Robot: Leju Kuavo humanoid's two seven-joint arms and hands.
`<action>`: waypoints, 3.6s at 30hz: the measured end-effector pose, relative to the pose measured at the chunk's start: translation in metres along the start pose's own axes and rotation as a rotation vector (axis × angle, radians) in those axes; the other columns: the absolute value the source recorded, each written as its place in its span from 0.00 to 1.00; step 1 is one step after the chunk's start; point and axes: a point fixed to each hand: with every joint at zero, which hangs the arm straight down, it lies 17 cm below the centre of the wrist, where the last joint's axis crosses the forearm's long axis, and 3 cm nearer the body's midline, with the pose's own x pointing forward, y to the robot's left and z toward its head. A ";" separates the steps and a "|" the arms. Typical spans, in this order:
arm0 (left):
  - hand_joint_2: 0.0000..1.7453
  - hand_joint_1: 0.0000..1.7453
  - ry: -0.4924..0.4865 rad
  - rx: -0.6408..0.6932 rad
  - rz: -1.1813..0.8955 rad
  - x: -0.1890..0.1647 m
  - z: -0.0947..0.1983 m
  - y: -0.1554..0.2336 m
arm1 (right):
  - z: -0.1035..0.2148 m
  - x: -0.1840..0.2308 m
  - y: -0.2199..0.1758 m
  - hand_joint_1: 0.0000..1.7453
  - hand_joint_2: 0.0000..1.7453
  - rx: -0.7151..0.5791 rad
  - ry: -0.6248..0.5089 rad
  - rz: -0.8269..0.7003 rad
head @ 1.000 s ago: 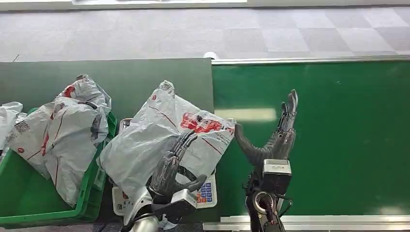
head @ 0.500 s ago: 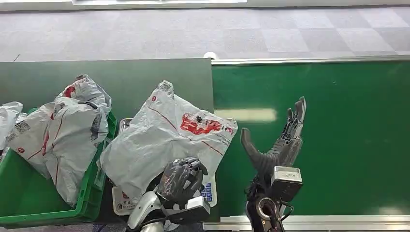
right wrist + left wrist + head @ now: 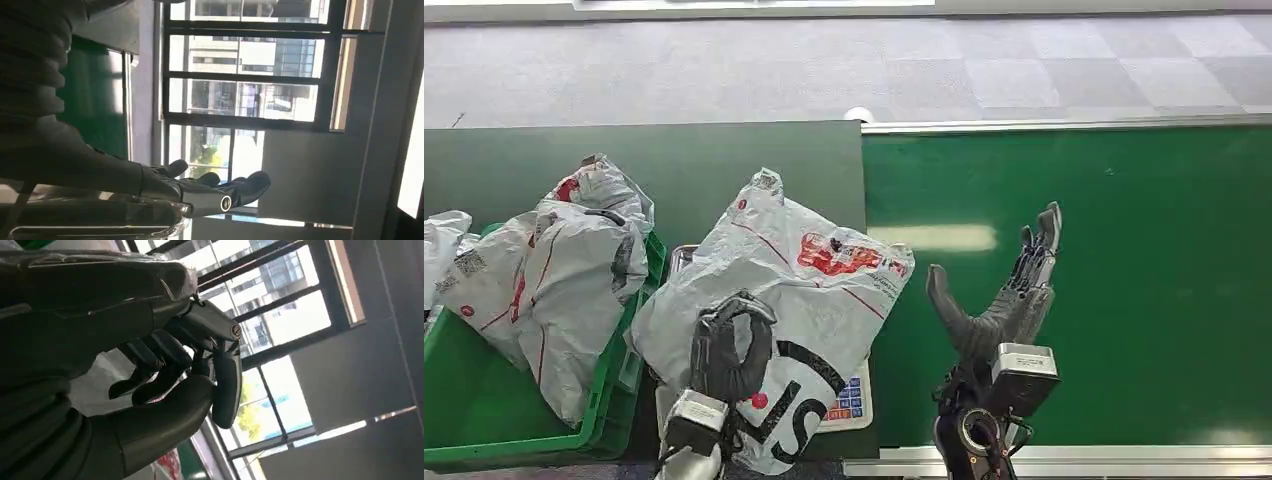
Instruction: Moved the parcel from conveyor to table for the left to box.
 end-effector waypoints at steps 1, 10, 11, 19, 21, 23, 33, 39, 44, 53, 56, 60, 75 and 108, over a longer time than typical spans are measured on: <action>1.00 1.00 -0.012 0.024 -0.003 0.004 -0.001 0.008 | 0.000 0.000 0.000 0.00 1.00 -0.001 0.002 -0.002; 1.00 0.00 0.028 -0.003 -0.060 0.005 -0.001 0.023 | 0.000 -0.001 -0.001 0.00 1.00 -0.002 0.005 -0.008; 1.00 0.00 0.041 -0.040 -0.089 0.001 0.001 0.016 | 0.000 -0.001 0.000 0.00 1.00 0.001 0.005 -0.009; 1.00 0.00 0.122 -0.237 -0.417 -0.034 0.018 -0.025 | 0.002 0.000 0.004 0.00 1.00 0.030 -0.003 -0.010; 1.00 0.00 0.136 -0.252 -0.496 -0.043 0.019 -0.026 | 0.002 0.000 0.004 0.00 1.00 0.035 -0.006 -0.007; 1.00 0.00 0.151 -0.268 -0.550 -0.053 0.021 -0.028 | 0.002 0.000 0.005 0.00 1.00 0.044 -0.007 -0.006; 1.00 0.02 0.313 -0.539 -0.768 -0.122 0.062 -0.057 | 0.004 -0.002 0.011 0.00 1.00 0.084 0.003 -0.047; 1.00 1.00 0.370 -0.615 -0.764 -0.139 0.079 -0.067 | 0.003 -0.005 0.007 0.00 1.00 0.071 0.021 -0.073; 1.00 1.00 0.361 -0.626 -0.714 -0.137 0.081 -0.074 | 0.003 -0.009 0.004 0.00 1.00 0.063 0.034 -0.088; 1.00 0.98 0.335 -0.604 -0.565 -0.125 0.073 -0.081 | 0.003 -0.013 -0.002 0.00 1.00 0.047 0.046 -0.084; 1.00 0.98 0.323 -0.613 -0.465 -0.117 0.072 -0.087 | 0.003 -0.014 -0.003 0.00 1.00 0.043 0.050 -0.088; 1.00 0.98 0.298 -0.616 -0.311 -0.101 0.070 -0.093 | 0.003 -0.016 -0.005 0.00 1.00 0.037 0.059 -0.092; 1.00 1.00 0.223 -0.512 -0.122 -0.071 0.054 -0.076 | 0.003 -0.024 -0.008 0.00 1.00 0.013 0.081 -0.096; 1.00 1.00 -0.477 0.374 -0.583 0.148 -0.026 0.113 | 0.029 -0.041 0.028 0.00 1.00 0.102 0.162 -0.142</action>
